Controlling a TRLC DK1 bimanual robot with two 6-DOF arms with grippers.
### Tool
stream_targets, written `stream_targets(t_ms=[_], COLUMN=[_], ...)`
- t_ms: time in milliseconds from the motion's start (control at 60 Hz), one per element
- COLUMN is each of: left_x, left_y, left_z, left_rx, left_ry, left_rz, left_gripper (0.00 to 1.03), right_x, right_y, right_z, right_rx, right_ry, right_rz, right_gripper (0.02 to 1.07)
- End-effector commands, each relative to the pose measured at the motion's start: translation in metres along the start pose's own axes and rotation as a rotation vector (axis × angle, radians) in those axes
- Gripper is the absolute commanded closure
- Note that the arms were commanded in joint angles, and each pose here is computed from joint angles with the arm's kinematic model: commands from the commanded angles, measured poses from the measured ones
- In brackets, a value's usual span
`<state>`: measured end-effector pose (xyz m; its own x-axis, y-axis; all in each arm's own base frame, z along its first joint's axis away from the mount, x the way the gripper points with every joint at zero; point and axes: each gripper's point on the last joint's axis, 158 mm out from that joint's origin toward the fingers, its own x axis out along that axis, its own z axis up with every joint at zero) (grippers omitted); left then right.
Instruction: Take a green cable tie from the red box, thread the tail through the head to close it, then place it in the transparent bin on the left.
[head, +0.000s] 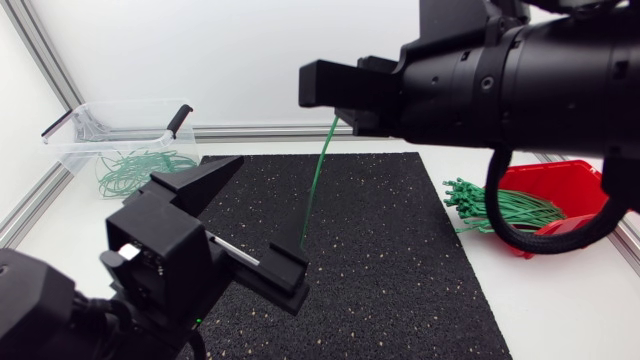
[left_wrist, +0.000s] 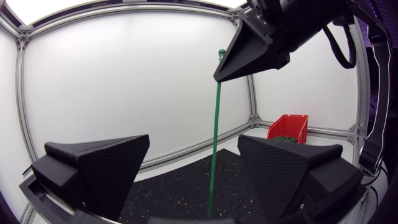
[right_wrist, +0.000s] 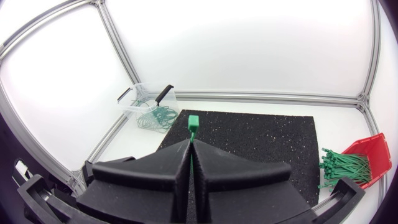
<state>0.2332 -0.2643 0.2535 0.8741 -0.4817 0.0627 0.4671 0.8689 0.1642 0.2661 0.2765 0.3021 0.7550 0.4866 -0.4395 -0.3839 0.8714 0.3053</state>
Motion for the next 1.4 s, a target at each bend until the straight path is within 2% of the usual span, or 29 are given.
stream_targets(t_ms=[0, 333, 583, 633, 717, 883, 1067, 1383], left_x=[0.003, 0.027, 0.045, 0.049, 0.057, 0.066, 0.074, 0.076], left_y=[-0.007, -0.023, -0.039, -0.036, -0.029, -0.019, -0.013, -0.015], left_z=[-0.013, 0.011, 0.007, 0.006, 0.004, 0.006, 0.007, 0.002], left_rx=[0.066, 0.025, 0.009, 0.003, -0.008, -0.039, -0.055, -0.048], left_ry=[0.002, -0.067, -0.058, -0.055, -0.051, -0.055, -0.056, -0.046], left_rz=[0.003, 0.022, 0.020, 0.031, 0.057, 0.091, 0.117, 0.115], left_gripper=[0.04, 0.04, 0.05, 0.11, 0.15, 0.32, 0.68, 0.76], right_x=[0.000, 0.005, 0.008, 0.008, 0.009, 0.013, 0.017, 0.024], right_y=[-0.001, -0.008, -0.012, -0.012, -0.012, -0.014, -0.017, -0.026], right_z=[-0.003, -0.018, -0.027, -0.027, -0.027, -0.031, -0.035, -0.033], right_rx=[0.031, 0.063, 0.096, 0.101, 0.101, 0.100, 0.100, 0.103], right_ry=[-0.013, 0.009, 0.024, 0.024, 0.023, 0.028, 0.036, 0.021], right_rz=[-0.005, -0.024, -0.038, -0.038, -0.039, -0.050, -0.062, -0.104], right_gripper=[1.01, 1.01, 1.01, 1.01, 1.01, 1.01, 1.01, 1.01])
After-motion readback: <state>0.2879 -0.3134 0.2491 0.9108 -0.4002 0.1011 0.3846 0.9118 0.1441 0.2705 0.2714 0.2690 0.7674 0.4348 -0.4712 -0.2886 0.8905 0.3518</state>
